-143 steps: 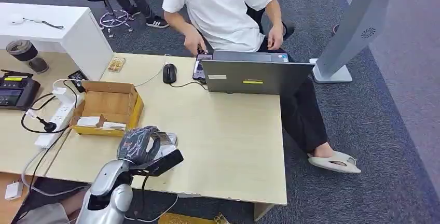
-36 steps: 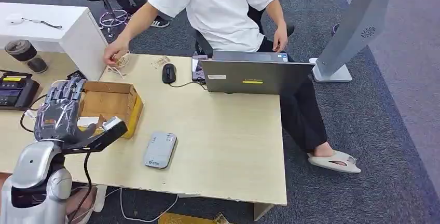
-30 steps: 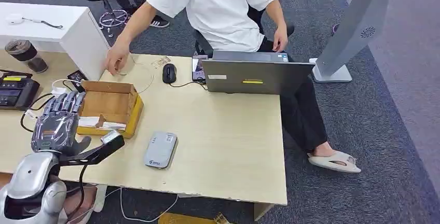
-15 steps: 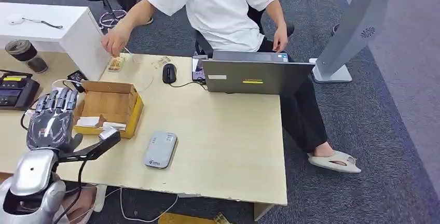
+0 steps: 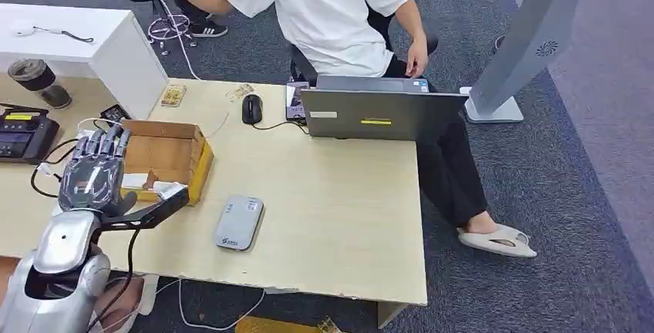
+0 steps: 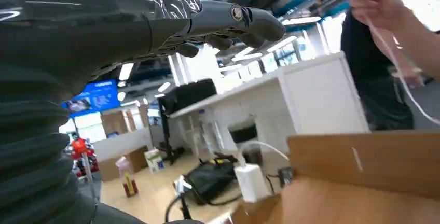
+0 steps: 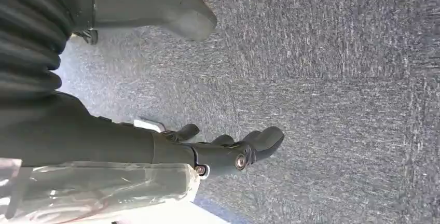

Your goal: Pass the card to the sensor for recognition and then transmit it.

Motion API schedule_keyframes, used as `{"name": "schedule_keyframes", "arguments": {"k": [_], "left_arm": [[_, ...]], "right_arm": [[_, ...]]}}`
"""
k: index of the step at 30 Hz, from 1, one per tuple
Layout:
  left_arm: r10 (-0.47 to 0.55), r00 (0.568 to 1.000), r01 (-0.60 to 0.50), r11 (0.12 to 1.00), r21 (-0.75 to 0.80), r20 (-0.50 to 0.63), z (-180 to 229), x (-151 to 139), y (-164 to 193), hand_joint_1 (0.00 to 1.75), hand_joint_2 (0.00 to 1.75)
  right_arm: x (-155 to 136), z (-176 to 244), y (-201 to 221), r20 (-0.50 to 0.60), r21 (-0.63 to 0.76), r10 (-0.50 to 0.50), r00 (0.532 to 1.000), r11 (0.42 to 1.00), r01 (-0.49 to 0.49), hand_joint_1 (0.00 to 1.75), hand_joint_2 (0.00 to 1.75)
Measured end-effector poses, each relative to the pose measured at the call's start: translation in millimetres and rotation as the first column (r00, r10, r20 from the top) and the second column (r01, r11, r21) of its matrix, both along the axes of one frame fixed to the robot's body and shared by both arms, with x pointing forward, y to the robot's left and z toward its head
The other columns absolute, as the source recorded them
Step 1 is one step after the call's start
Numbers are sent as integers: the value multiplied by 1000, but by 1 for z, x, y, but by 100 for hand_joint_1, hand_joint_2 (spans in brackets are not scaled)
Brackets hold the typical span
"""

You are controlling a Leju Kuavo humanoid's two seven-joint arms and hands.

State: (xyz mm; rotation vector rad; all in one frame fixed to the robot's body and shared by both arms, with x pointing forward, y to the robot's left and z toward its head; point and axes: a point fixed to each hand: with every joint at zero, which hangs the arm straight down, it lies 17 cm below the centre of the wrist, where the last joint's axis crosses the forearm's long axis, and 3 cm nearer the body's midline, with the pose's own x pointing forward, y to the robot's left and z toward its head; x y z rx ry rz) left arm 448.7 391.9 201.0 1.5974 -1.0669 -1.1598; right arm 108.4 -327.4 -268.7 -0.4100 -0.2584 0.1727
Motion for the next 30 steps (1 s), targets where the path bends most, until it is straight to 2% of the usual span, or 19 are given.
{"name": "schedule_keyframes", "arguments": {"k": [4,10,18,30], "left_arm": [[-20,997,15,998,-59,-78,-22,1,-4,0,175],[-7,993,-9,992,-130,-119,-40,-1,3,0,175],[23,990,-44,987,-155,-139,-49,-2,8,0,175],[16,989,-41,986,-162,-150,-54,-2,6,0,175]], "right_arm": [[-2,0,0,-15,-8,-7,1000,1000,7,0,175],[-1,0,0,-16,-13,9,1000,1000,-9,0,175],[0,1,-2,-14,-20,9,1000,1000,-9,0,175],[0,1,-2,-15,-24,22,1000,999,-22,0,175]]}}
